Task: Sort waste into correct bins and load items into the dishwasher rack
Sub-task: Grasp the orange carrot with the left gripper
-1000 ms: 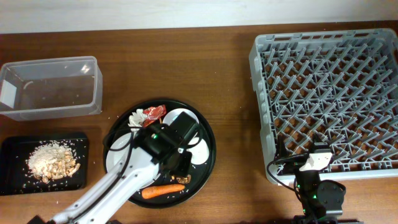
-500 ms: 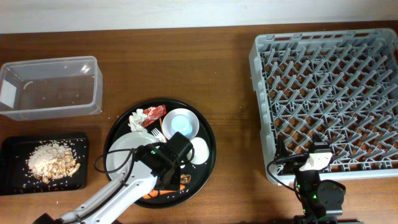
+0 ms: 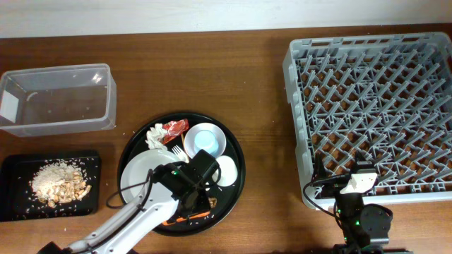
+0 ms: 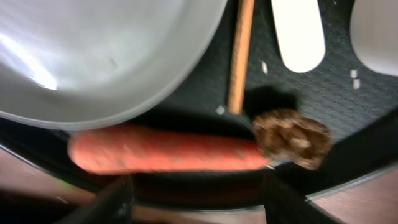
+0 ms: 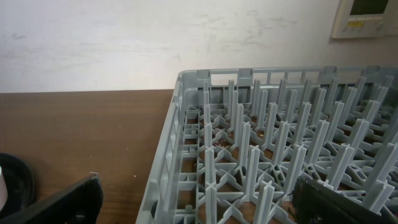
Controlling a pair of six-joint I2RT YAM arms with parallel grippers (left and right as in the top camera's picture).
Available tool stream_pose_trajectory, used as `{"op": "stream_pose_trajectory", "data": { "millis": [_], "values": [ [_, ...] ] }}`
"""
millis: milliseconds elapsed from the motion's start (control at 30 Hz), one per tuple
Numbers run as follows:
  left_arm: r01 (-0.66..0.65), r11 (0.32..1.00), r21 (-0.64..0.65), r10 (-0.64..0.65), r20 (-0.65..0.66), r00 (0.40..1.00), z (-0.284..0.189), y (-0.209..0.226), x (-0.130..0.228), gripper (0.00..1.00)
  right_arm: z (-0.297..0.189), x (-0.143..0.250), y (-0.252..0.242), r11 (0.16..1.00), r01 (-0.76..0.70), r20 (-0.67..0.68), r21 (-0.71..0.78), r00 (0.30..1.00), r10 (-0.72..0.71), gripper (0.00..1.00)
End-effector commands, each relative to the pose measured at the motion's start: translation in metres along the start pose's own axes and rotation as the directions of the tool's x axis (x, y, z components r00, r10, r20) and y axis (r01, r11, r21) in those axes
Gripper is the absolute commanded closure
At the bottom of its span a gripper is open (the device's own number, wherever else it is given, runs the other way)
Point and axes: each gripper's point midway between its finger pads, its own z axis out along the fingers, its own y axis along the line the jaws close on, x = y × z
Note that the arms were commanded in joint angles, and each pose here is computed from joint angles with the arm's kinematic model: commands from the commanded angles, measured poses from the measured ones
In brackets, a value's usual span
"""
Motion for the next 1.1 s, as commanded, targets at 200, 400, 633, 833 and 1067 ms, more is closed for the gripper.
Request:
{"op": "stream_pose_trajectory", "data": {
  "millis": [200, 400, 633, 833, 1067],
  "values": [
    [0.623, 0.782, -0.016, -0.619, -0.142, 0.773, -0.001, -0.010, 0.022, 0.09, 0.000, 0.002, 0.001, 1.000, 0.008, -0.002, -0.001, 1.000, -0.008, 0.01],
    [0.793, 0.609, -0.006, -0.792, -0.035, 0.609, 0.001, -0.002, 0.005, 0.08, 0.000, 0.002, 0.001, 1.000, 0.008, -0.002, -0.001, 1.000, -0.008, 0.01],
    [0.844, 0.537, 0.001, -0.843, 0.029, 0.537, 0.016, 0.012, 0.001, 0.08, 0.000, 0.002, 0.001, 1.000, 0.008, -0.002, -0.001, 1.000, -0.008, 0.01],
    [0.877, 0.481, 0.022, -0.877, 0.034, 0.480, 0.031, 0.018, -0.003, 0.09, 0.000, 0.002, 0.001, 1.000, 0.008, -0.002, -0.001, 1.000, -0.008, 0.01],
    [0.892, 0.447, 0.068, -0.895, 0.035, 0.446, 0.041, 0.021, -0.014, 0.09, 0.000, 0.002, 0.001, 1.000, 0.008, -0.002, -0.001, 1.000, -0.008, 0.01]
  ]
}}
